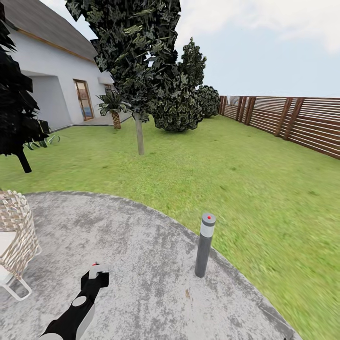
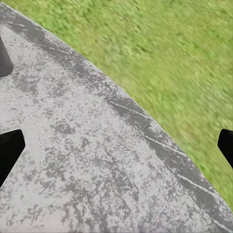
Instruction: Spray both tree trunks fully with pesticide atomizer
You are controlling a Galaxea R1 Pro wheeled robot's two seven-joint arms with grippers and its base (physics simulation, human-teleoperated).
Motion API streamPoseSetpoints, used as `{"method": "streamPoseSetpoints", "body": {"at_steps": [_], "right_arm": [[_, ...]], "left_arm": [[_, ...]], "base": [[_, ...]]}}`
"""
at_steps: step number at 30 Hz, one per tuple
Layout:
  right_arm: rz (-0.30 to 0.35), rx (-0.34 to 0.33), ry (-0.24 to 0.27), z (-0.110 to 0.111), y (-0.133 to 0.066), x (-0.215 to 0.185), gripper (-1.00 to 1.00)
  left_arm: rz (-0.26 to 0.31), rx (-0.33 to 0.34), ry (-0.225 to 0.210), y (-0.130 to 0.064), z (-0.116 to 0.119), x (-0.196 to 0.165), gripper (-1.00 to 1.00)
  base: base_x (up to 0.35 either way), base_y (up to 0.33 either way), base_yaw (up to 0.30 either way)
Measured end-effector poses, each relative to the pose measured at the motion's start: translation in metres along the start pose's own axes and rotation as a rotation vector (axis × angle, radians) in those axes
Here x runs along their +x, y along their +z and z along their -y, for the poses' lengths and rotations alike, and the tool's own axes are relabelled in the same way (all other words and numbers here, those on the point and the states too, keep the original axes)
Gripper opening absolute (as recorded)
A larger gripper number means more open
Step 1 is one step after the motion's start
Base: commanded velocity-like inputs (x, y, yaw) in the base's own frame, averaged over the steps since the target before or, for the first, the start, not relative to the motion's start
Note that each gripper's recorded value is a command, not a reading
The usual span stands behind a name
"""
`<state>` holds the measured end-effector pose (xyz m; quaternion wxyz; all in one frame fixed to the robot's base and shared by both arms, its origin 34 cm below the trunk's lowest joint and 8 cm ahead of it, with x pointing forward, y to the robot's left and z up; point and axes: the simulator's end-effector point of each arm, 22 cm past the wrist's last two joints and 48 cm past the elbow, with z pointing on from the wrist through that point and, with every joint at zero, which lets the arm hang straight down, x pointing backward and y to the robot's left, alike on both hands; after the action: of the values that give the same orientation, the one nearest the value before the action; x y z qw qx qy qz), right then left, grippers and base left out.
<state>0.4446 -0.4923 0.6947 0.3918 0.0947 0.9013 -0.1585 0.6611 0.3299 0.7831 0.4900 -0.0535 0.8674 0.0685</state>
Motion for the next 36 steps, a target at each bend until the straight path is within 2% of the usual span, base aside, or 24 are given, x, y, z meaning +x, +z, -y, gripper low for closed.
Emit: {"method": "streamPoseSetpoints", "body": {"at_steps": [6,12,24,29,36], "right_arm": [[0.0,-0.003,-0.004,0.0,-0.005,-0.003,1.0],[-0.005,-0.002,-0.005,0.002,-0.01,-0.004,1.0],[-0.01,-0.014,0.002,-0.006,-0.021,-0.006,1.0],[-0.008,0.022,0.004,0.003,-0.025,-0.008,1.0],[-0.005,0.037,0.006,0.008,-0.031,-0.012,1.0]], "left_arm": [[-0.001,0.0,-0.001,-0.005,-0.001,-0.004,-1.0],[-0.004,0.014,-0.014,-0.01,0.012,-0.006,-1.0],[-0.002,0.012,-0.024,-0.02,0.012,-0.014,-1.0],[0.0,0.012,-0.025,-0.024,0.011,-0.018,-1.0],[0.004,0.011,-0.027,-0.029,0.01,-0.023,-1.0]], "base": [[0.0,0.0,0.13],[0.0,0.0,0.281],[0.0,0.0,0.297],[0.0,0.0,0.299],[0.0,0.0,0.299]]}}
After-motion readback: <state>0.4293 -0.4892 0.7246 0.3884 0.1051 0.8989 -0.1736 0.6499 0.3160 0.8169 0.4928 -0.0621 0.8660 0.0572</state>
